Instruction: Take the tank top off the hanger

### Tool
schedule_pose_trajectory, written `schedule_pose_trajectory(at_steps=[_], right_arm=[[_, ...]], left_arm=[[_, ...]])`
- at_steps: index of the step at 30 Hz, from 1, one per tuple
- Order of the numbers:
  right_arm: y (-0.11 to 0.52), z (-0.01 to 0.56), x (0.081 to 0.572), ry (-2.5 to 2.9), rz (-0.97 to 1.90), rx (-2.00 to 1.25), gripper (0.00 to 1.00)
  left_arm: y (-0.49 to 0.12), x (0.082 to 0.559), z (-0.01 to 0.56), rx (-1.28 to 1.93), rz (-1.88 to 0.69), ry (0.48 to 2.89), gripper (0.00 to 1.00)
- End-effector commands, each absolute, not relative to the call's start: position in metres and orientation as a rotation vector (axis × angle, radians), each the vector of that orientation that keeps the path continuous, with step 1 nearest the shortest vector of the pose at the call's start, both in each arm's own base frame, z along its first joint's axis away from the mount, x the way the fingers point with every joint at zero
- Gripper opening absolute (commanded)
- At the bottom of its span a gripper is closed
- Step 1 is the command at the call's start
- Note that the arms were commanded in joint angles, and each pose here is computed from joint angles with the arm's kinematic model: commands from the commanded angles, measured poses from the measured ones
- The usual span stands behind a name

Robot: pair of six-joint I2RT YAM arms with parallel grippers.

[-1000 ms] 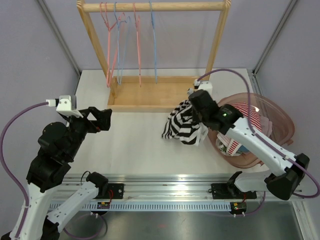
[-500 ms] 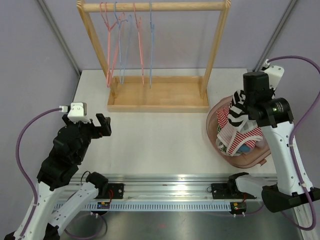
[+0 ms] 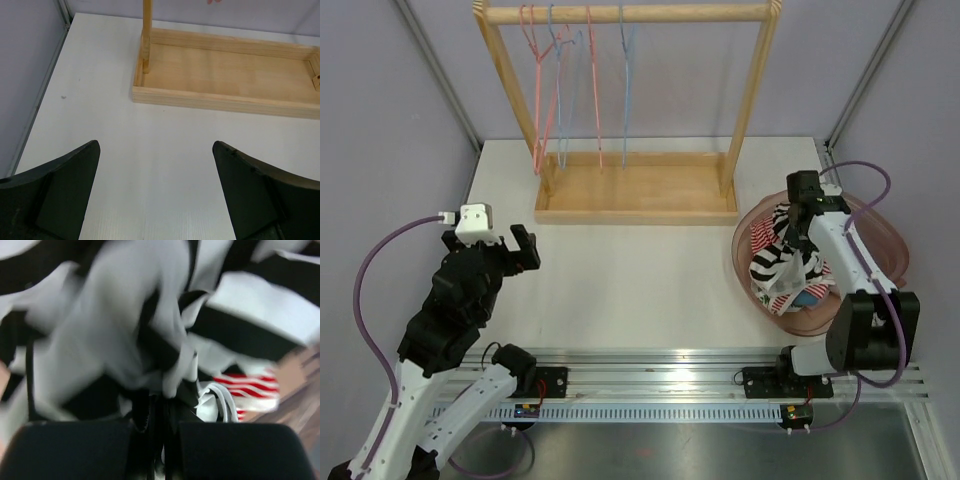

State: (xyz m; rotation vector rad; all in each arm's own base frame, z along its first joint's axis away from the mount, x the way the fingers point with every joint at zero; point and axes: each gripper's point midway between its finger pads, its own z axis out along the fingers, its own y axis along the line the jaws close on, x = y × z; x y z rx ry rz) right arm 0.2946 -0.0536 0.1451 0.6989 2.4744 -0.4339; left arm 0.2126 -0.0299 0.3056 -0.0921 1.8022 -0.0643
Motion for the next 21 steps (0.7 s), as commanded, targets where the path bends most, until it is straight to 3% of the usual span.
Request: schedule_pose_trajectory(at_steps=[1,4,8,11,12,14,15,16,21], right_arm=[[-0.047,0.105,0.311,2.494,-0.297,0.800,0.04],[-0.047,0.079,0.308,2.541,-0.288,0.816,0.04],[-0.046,0.092,0.314,2.524,-0.252,0.795,0.13],[-0.047,0.123,0.317,2.480,-0.247,0.786,0.37],[-0.049,0.136,0.316,2.461,-0.253,0.784,0.50],[-0.050,0.156,0.314,2.421,-0.241,0.776,0.58],[-0.051,0.169,0.313,2.404,-0.252,0.771,0.69],[-0.054,0.177,0.312,2.387,-0.259,0.771,0.97],[-0.054,0.232,0.303,2.320,-0.240,0.690,0.99]], left_arm=[[-0.020,0.210,0.317,-0.152,-0.057,1.735,0.99],[-0.015,0.206,0.319,-0.172,-0.049,1.716,0.99],[-0.013,0.204,0.319,-0.176,-0.046,1.712,0.99],[-0.010,0.204,0.319,-0.186,-0.031,1.714,0.99],[-0.008,0.203,0.319,-0.192,-0.024,1.718,0.99],[-0.005,0.202,0.322,-0.206,-0.012,1.709,0.99],[-0.003,0.201,0.322,-0.212,-0.005,1.710,0.99],[0.000,0.201,0.325,-0.226,0.009,1.704,0.99],[0.009,0.198,0.327,-0.256,0.056,1.720,0.99]])
